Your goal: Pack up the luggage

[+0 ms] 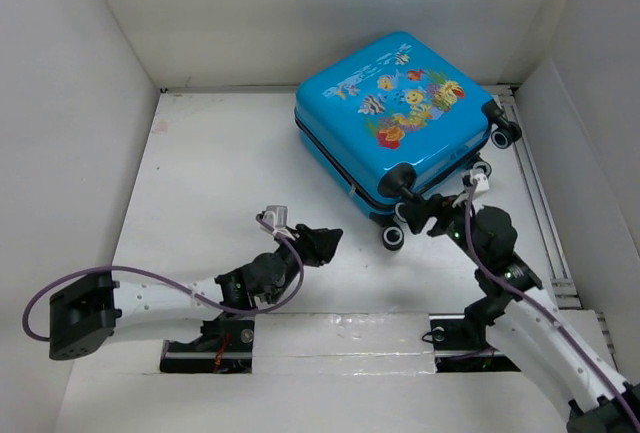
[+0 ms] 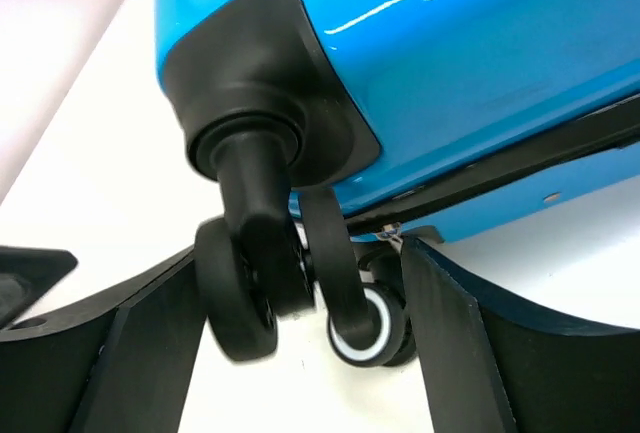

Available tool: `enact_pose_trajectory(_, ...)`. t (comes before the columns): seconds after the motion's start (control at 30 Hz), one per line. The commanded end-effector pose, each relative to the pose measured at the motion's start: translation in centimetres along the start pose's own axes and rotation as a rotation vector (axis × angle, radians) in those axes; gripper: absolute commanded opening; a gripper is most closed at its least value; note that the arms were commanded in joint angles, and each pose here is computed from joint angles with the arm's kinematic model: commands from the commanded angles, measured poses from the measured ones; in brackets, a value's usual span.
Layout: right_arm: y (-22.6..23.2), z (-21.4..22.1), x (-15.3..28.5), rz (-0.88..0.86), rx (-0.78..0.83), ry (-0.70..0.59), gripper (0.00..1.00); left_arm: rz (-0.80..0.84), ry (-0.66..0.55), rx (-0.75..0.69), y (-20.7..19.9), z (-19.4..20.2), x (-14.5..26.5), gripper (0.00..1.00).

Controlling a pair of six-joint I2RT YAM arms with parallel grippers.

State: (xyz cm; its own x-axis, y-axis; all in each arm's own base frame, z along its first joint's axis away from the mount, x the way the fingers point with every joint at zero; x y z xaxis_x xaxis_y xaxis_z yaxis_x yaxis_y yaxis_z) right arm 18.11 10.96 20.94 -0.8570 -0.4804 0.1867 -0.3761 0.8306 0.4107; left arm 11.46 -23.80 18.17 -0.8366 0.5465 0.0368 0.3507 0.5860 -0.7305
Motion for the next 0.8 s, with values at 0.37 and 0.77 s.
enact_pose_trajectory(0.37,-1.0,1.8,1.6,-0.139,0.038,-0.383,0.08,0.117,0.103,-0.183,-5.6,-2.7,-2.2,0.67)
enact_pose_trajectory(0.77,-1.5,1.6,-2.1,-0.152,0.207,-0.353,0.40,0.174,0.129,-0.199,-4.8,-3.1,-3.9,0.65)
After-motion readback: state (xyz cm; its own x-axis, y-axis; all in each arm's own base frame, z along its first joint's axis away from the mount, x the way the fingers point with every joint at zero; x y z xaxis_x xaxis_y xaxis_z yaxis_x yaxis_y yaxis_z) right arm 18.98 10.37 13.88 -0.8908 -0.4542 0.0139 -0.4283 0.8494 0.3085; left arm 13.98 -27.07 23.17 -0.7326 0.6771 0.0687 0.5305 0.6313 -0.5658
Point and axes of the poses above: each gripper's point midway between its finger pads, its own x axis back along the fingers, its own y axis along the line the jaws close on, z = x × y, the point moved 8 cm from there along x, back along the fingers, and after that the axes turned 2 degrees about x, right-handed, at the moved point
